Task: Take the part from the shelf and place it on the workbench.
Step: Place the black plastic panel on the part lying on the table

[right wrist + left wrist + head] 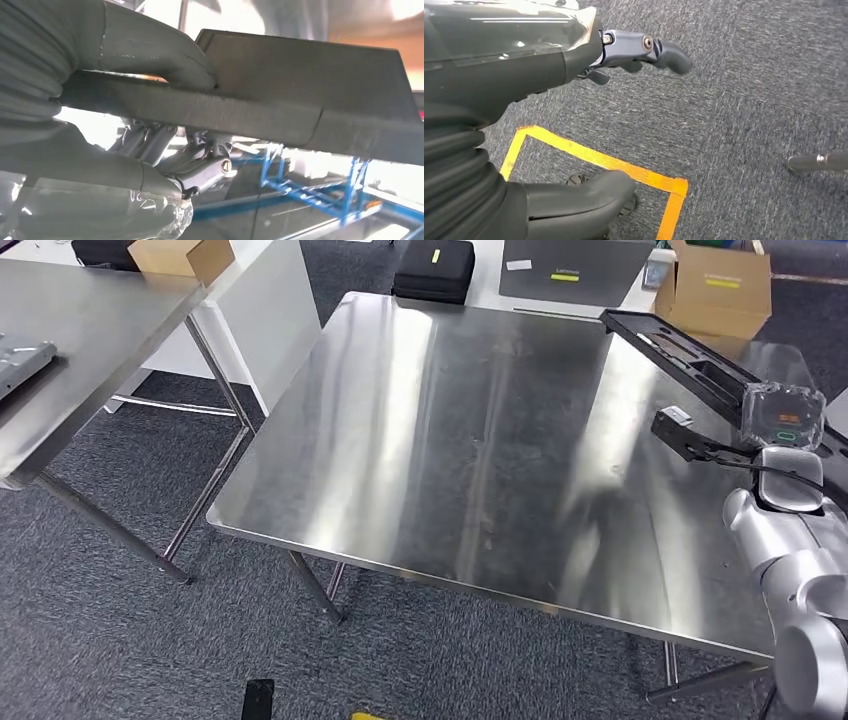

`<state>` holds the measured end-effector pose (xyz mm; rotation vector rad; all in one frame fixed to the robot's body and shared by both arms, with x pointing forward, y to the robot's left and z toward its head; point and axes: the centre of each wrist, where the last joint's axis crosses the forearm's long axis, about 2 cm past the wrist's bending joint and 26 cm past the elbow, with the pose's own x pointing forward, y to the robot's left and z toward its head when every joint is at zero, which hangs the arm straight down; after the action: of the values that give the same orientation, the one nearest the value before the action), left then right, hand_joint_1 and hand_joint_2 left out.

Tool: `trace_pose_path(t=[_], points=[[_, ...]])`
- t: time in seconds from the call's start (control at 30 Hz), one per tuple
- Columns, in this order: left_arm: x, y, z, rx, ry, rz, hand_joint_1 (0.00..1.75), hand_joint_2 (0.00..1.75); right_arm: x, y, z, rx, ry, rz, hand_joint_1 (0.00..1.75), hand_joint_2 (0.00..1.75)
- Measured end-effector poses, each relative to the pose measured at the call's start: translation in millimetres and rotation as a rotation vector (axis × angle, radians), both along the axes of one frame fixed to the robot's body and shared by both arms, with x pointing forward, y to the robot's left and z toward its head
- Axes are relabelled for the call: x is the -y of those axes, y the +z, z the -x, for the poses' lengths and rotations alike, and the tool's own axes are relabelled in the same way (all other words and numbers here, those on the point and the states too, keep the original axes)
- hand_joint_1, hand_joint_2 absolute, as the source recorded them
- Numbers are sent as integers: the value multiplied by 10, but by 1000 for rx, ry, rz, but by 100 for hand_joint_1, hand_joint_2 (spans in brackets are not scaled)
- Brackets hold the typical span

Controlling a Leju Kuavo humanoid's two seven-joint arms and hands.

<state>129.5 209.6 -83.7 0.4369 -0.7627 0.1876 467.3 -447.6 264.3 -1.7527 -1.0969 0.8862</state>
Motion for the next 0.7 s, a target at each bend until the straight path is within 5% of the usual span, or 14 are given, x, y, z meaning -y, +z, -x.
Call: trace_pose_path(t=[0.33,0.7], points=[[-6,9,-32,2,-11,-4,0,175,-216,-91,-34,-16,50,-12,173,175],[3,29,-64,100,-63,-118,0,175,-682,-332,-41,-35,230,61,173,175]])
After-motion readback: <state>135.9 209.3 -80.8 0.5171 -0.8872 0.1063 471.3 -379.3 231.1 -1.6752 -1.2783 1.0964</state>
